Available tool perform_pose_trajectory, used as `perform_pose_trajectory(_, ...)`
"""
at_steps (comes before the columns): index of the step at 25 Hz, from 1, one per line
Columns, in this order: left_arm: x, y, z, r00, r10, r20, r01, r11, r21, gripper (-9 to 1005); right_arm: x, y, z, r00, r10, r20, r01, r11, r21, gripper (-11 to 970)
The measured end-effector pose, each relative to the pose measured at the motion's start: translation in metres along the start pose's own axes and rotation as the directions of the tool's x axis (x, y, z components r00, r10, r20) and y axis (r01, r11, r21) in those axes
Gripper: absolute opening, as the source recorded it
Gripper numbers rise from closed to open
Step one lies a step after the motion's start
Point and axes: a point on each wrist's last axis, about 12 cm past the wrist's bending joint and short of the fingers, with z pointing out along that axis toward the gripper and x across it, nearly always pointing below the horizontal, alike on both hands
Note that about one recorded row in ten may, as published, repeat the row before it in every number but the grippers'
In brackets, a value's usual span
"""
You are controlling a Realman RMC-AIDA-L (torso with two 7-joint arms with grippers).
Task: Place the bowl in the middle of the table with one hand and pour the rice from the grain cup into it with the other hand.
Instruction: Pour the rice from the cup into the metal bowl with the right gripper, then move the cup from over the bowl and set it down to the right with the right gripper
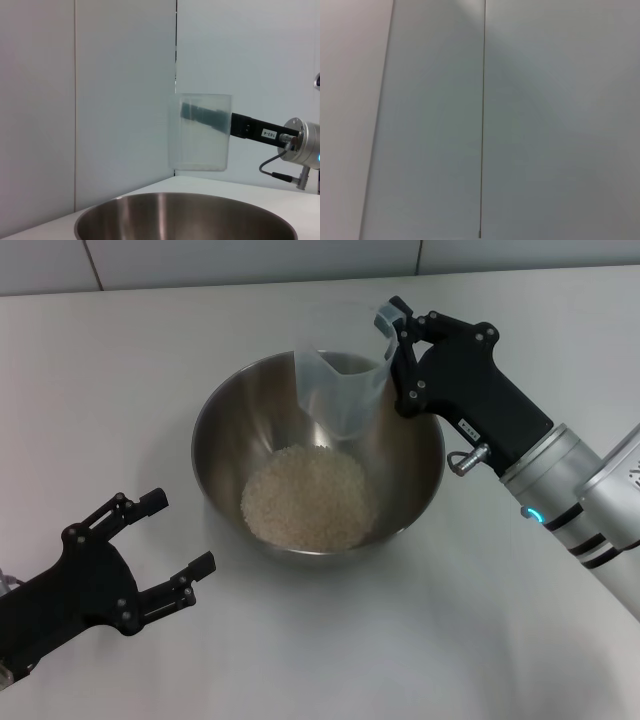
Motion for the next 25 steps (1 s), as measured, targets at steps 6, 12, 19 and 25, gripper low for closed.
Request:
perform_pose_trajectory(6,-0.001,0.000,0.000,1.000,0.001,0.003,-0.001,1.000,0.004,872,0.000,-0.001,-0.002,1.000,0.007,0.001,-0.007,1.000,0.016,26)
perform_pose_trajectory(12,0.000,-0.001,0.001,1.000,0.000,0.004,0.000,1.000,0.008,872,0.000,-0.008,-0.009,1.000,0.007,0.012,-0.008,0.997,0.078,28)
perform_pose_trajectory(19,0.000,-0.001,0.001,1.000,-0.003,0.004,0.003,1.000,0.009,872,-0.002,-0.044,-0.045,0.999,-0.036,0.019,0.028,0.948,0.317,31)
perform_pose_trajectory(25,-0.002,-0.002,0.001,1.000,-0.003,0.018,0.003,1.000,0.019,872,0.002,-0.067,-0.077,0.997,-0.059,-0.050,0.075,0.887,0.455,33)
